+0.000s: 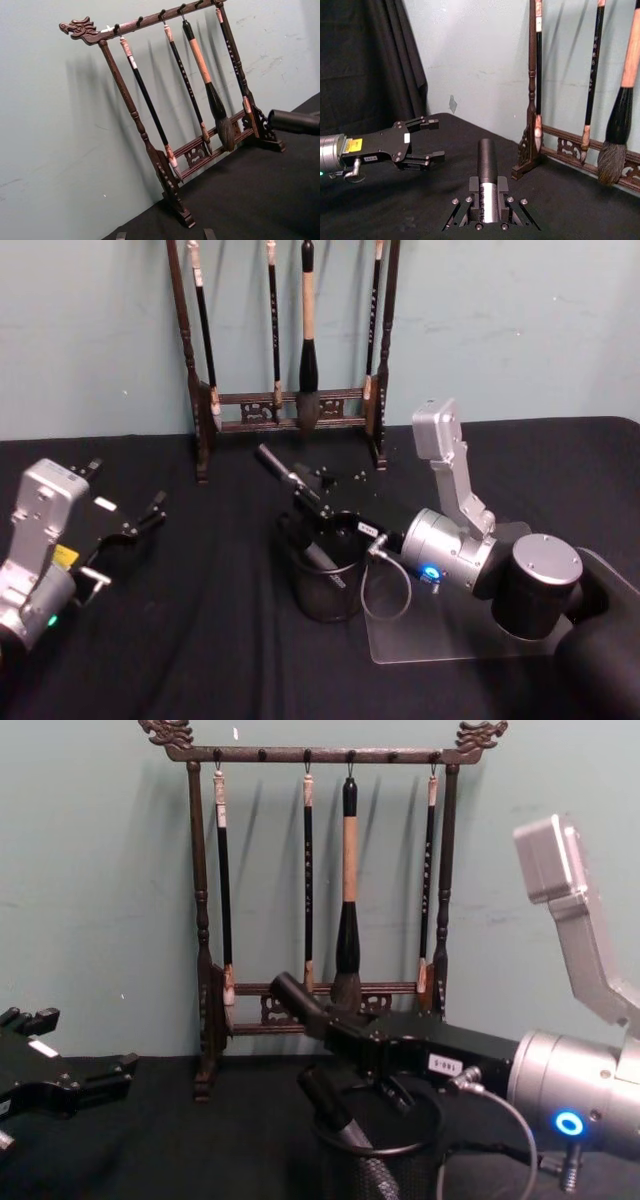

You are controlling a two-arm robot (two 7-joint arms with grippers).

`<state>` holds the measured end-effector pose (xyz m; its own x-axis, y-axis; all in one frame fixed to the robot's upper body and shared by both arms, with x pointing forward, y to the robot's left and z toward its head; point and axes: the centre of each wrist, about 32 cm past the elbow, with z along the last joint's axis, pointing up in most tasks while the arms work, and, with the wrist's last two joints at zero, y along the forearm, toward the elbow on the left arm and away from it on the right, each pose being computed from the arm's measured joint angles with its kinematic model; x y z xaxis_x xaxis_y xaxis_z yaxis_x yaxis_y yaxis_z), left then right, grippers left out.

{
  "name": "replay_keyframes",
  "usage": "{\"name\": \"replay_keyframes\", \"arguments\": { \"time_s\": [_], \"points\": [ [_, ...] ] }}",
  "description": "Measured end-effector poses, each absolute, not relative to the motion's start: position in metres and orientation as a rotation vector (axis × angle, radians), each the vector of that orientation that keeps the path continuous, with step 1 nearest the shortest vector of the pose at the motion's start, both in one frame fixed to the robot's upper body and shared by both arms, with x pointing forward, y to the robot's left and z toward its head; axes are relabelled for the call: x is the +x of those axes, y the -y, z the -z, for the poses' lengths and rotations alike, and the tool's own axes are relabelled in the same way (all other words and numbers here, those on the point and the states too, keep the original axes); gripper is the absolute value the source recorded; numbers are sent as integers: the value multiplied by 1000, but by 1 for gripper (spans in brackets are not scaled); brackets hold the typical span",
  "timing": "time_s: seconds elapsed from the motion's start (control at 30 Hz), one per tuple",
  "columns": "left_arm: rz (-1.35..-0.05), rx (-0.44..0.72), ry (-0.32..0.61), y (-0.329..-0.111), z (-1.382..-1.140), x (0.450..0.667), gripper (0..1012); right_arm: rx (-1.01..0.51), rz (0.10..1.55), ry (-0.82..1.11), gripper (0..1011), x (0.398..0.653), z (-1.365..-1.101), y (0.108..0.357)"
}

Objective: Pick up the water-based marker from the table and place it into the pen holder.

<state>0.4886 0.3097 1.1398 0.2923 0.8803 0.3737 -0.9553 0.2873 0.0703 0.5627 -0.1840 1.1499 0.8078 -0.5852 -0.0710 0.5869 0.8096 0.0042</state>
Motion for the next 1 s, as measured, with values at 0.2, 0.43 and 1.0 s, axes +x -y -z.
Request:
{"name": "replay_keyframes", "arguments": {
  "time_s": [0.2,0.43,1.0],
  "points": [
    [-1248,305,285,-310,-1140,489,1001,13,627,-81,214,562,-1145,184],
    [-1248,304,285,-310,-1140,489,1002,3,635,-81,213,561,-1144,184],
    [-1248,304,285,-310,-1140,489,1001,5,633,-79,561,561,-1144,184]
  ]
}}
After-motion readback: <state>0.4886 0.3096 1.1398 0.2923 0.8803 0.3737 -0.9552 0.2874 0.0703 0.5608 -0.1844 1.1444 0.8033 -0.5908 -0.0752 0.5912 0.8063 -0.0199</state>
